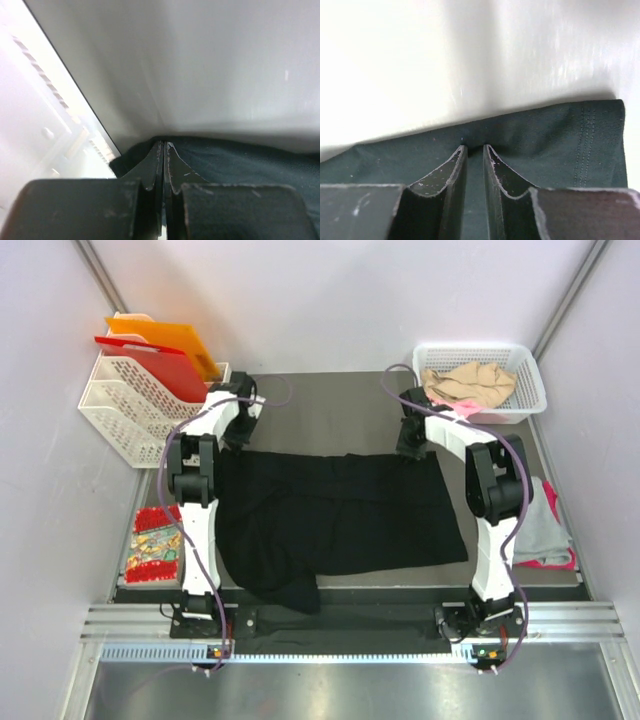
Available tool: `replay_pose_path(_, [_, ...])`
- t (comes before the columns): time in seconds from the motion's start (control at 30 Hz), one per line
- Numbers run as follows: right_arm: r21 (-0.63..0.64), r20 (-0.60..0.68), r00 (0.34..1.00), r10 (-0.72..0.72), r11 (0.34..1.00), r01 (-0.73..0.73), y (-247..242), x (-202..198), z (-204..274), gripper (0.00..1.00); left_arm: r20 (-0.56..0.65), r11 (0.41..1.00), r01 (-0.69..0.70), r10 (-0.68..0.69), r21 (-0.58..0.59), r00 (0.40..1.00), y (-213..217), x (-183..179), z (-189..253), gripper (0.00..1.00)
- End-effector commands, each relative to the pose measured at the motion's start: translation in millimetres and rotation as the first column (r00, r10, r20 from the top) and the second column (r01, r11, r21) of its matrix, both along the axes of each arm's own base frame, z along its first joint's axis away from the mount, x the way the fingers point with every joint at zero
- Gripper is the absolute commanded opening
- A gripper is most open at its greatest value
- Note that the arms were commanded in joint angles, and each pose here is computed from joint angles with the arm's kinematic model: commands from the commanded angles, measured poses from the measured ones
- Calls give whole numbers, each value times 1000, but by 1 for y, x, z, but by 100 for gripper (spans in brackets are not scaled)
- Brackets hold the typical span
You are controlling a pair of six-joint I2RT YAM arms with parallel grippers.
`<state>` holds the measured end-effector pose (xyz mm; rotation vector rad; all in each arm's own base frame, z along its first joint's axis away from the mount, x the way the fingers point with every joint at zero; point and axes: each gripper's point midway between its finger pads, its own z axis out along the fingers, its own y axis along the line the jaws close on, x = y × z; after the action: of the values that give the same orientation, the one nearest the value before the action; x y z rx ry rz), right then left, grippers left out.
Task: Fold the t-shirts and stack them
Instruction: Fold the flattened tshirt in 1/3 of the way
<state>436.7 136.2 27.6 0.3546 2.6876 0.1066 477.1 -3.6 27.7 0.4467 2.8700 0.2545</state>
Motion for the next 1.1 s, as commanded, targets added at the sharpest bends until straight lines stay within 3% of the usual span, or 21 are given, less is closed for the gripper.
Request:
replay_pose_path(0.0, [24,78,996,-38,999,36,-3,41,-5,20,125,1000,-4,4,4,992,2,44,7,0])
replay_pose_path(0.3, [-4,137,990,17,1000,-16,-2,57,22,19,289,998,25,-5,-65,957,-12,58,93,0])
replay_pose_path(0.47, [-33,164,985,62,998,-57,-1,43,53,23,246,964,198,-151,-179,957,-55,-15,151,0])
replay_pose_path(0.5, [-27,194,978,69,998,-65,2,40,70,25,158,955,233,-206,-184,966,-67,-45,128,0])
replay_pose_path(0.57, [-34,190,977,98,995,-93,8,26,74,28,145,944,286,-263,-164,954,-72,-77,129,0])
replay_pose_path(0.6, [-27,218,970,110,994,-107,13,21,88,30,47,944,284,-280,-170,959,-70,-106,99,0])
replay_pose_path(0.7, [-42,228,949,216,976,-212,46,-4,100,35,-28,962,235,-241,-141,970,-56,-135,67,0])
replay_pose_path(0.87, [-81,230,902,366,930,-357,100,-45,105,35,-142,977,141,-164,-160,976,-50,-138,26,0])
replay_pose_path(1.07, [-48,186,935,303,953,-300,86,-51,83,34,-133,959,112,-151,-260,980,-74,-127,33,0])
